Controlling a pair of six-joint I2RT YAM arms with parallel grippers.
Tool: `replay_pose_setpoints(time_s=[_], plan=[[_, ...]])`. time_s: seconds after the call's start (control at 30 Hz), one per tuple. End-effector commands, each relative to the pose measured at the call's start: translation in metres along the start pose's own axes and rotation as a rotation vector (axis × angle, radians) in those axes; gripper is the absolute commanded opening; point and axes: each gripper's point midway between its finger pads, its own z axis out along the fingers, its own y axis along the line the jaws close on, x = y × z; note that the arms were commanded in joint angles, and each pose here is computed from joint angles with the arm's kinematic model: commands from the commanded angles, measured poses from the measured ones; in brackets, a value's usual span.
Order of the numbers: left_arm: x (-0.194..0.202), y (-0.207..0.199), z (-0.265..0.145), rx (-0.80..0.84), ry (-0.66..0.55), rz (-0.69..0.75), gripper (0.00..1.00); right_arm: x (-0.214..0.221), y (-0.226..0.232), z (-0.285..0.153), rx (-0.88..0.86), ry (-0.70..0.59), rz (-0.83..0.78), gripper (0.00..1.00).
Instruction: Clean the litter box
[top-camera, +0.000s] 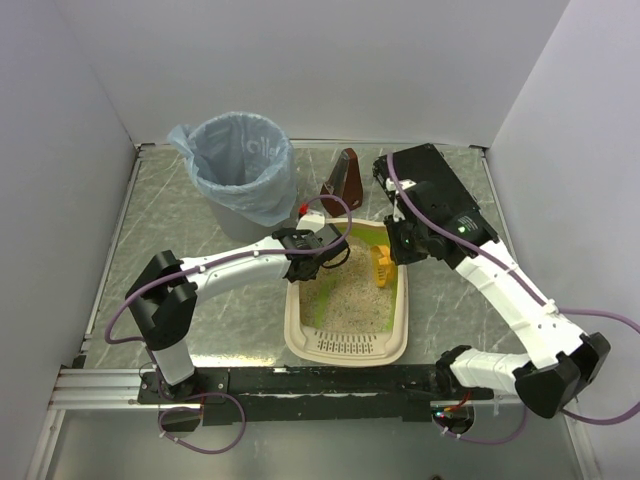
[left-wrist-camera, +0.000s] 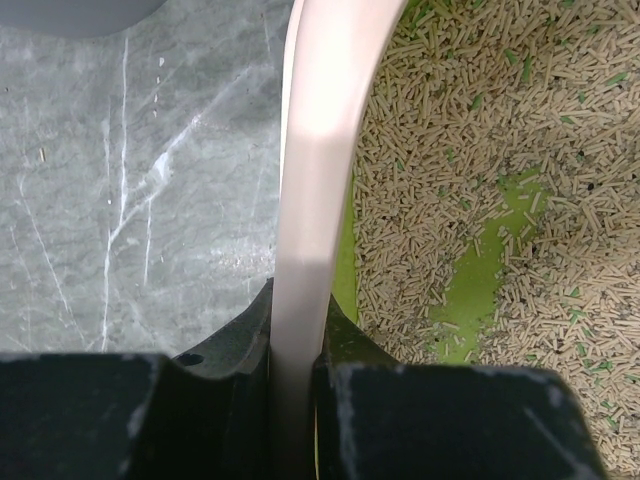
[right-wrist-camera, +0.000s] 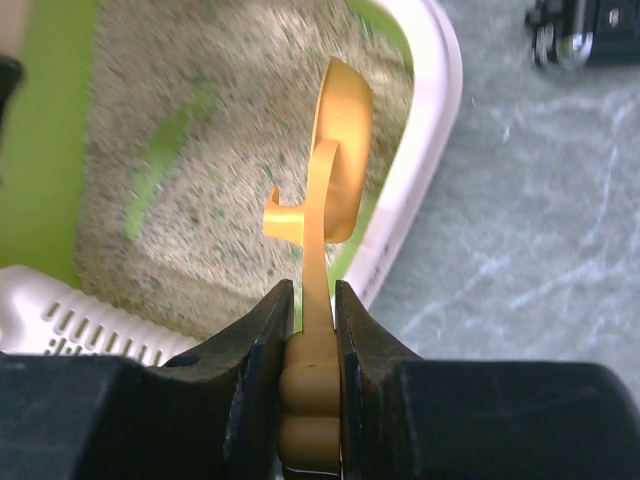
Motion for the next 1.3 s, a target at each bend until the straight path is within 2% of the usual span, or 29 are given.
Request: replay_pose_setpoints(time_s=[0.0,0.07,0.17,0.2,0.4,0.53,0.63,0.73,0.9,0.97,1.07,1.1,1.13,1.17,1.2,1.27], plan=[[-0.054,-0.016,-0.031,0.104,-0.149,-0.244,0.01,0.006,-0.004,-0.009,0.073,0.089,0.016,0.00],[-0.053,-0.016,-0.029,0.089,-0.150,-0.246,0.01,0.010,-0.001,-0.003,0.074,0.132,0.028,0.00],[-0.051,-0.016,-0.028,0.084,-0.143,-0.245,0.01,0.010,0.021,0.006,-0.030,0.146,0.026,0.00],[-0.050,-0.017,-0.027,0.084,-0.140,-0.245,0.01,0.009,0.037,0.006,-0.112,0.147,0.030,0.00],[-0.051,-0.018,-0.030,0.111,-0.148,-0.267,0.01,-0.053,0.087,-0.008,-0.334,-0.085,-0.001,0.00],[-0.051,-0.016,-0.033,0.115,-0.150,-0.286,0.01,-0.069,0.080,-0.018,-0.303,-0.155,-0.006,0.00],[-0.051,-0.014,-0.033,0.108,-0.150,-0.294,0.01,-0.061,0.057,-0.010,-0.177,-0.150,0.010,0.00],[-0.050,-0.014,-0.033,0.098,-0.144,-0.302,0.01,-0.047,0.062,-0.004,-0.220,-0.109,0.004,0.00],[-0.049,-0.016,-0.032,0.093,-0.128,-0.304,0.11,-0.023,0.095,0.015,-0.401,-0.026,0.034,0.00],[-0.050,-0.017,-0.032,0.096,-0.123,-0.308,0.20,-0.022,0.091,0.027,-0.374,-0.017,0.073,0.00],[-0.050,-0.016,-0.035,0.094,-0.117,-0.328,0.33,-0.018,0.077,0.035,-0.329,0.008,0.139,0.23],[-0.049,-0.015,-0.036,0.092,-0.118,-0.339,0.37,-0.017,0.072,0.037,-0.315,0.011,0.156,0.35],[-0.050,-0.012,-0.038,0.093,-0.121,-0.342,0.48,-0.018,0.065,0.034,-0.293,-0.008,0.176,0.43],[-0.050,-0.011,-0.040,0.092,-0.124,-0.348,0.53,-0.018,0.057,0.033,-0.264,-0.017,0.190,0.50],[-0.048,-0.009,-0.040,0.090,-0.123,-0.351,0.56,-0.021,0.052,0.029,-0.245,-0.042,0.192,0.74],[-0.052,-0.005,-0.045,0.095,-0.140,-0.363,0.63,-0.030,0.040,0.013,-0.199,-0.118,0.189,0.83]])
